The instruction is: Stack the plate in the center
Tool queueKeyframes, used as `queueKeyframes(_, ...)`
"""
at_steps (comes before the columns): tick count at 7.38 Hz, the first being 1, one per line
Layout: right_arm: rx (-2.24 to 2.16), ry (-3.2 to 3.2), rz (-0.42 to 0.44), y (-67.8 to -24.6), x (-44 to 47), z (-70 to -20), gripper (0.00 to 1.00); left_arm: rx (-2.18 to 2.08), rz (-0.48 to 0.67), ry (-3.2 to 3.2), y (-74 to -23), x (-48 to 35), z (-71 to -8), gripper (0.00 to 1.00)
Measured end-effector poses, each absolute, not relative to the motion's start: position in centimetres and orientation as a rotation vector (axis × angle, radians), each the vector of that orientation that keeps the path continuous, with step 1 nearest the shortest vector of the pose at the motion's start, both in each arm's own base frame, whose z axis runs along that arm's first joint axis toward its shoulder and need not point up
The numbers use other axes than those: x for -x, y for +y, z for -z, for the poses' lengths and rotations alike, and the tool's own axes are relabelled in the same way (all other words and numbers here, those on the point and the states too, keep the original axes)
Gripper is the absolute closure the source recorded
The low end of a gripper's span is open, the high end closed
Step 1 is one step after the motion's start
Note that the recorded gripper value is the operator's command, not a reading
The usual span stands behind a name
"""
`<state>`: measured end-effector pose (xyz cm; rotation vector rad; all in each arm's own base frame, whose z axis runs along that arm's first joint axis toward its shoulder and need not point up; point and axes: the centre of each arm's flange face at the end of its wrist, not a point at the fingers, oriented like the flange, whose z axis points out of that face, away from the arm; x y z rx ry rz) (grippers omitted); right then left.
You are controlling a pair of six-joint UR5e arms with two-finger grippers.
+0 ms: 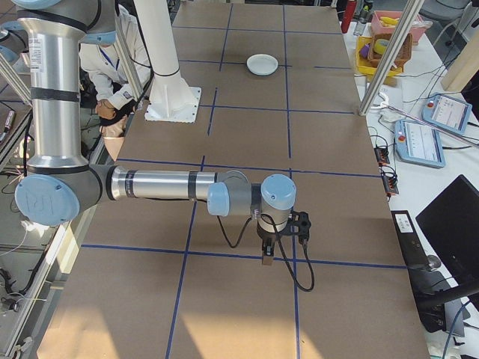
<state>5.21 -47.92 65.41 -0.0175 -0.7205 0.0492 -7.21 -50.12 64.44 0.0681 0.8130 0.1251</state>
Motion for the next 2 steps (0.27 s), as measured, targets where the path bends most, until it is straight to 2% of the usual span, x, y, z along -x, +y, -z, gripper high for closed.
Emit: queueKeyframes(2, 0.018, -0.72, -0.05, -47.92, -5.21, -65.41, 0.0, -0.069, -0.124, 0.812, -50.17, 7.21, -64.35, 0.0)
